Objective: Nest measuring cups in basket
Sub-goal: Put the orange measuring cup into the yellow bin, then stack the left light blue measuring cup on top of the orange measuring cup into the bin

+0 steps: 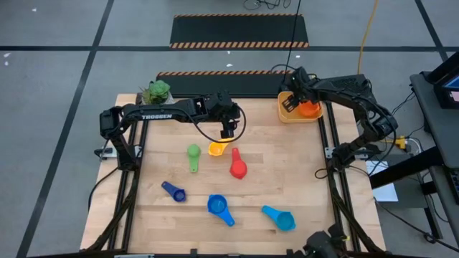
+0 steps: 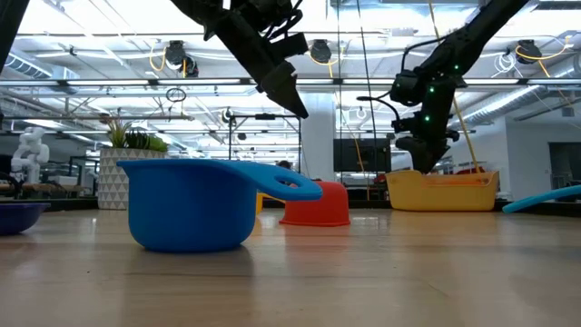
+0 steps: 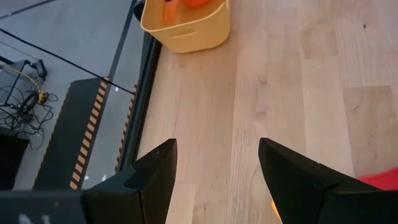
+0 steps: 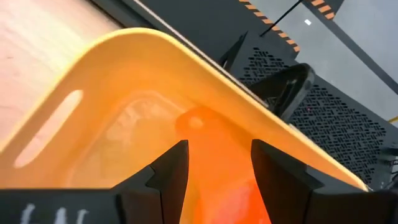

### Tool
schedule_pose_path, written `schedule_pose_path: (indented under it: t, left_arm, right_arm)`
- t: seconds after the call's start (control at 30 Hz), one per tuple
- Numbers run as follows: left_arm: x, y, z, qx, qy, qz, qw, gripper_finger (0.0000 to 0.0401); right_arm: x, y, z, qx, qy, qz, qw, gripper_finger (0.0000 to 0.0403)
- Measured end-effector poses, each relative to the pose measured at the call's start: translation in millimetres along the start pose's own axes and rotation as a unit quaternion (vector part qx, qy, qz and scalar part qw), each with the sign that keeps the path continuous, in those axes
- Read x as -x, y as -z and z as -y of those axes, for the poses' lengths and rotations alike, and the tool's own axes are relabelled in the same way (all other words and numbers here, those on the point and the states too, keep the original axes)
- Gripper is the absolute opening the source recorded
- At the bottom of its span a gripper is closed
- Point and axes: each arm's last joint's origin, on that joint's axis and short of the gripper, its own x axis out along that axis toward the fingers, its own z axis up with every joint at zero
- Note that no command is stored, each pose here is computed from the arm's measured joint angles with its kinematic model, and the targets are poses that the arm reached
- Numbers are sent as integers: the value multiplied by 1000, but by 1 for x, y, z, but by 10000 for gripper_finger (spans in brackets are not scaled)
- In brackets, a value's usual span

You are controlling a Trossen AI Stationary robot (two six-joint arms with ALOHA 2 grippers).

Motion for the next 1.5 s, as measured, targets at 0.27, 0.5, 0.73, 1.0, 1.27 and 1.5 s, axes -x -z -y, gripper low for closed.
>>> schedule_pose_path:
  t: [0.27, 0.5, 0.73, 1.0, 1.27, 1.5]
  left_arm:
    - [0, 0, 0, 0, 0, -1, 1000, 230]
    - [0, 1, 0, -1, 2, -5, 1000, 230]
    - [21, 8, 4, -11, 26, -56, 998, 230]
    - [68, 4, 22, 13, 57, -74, 996, 230]
    - [81, -2, 81, -29, 117, -72, 990, 230]
    - [96, 12, 151, -105, 183, -84, 974, 230]
  right_arm:
    - [14, -2, -15, 9, -2, 21, 1000, 166]
    - [39, 5, -27, -7, 25, 25, 999, 166]
    - [83, 23, -61, 9, -25, 66, 997, 167]
    - [120, 73, -103, 61, -126, 160, 977, 167]
    - [123, 118, -135, 163, -209, 188, 946, 167]
    - [133, 125, -147, 190, -239, 214, 928, 167]
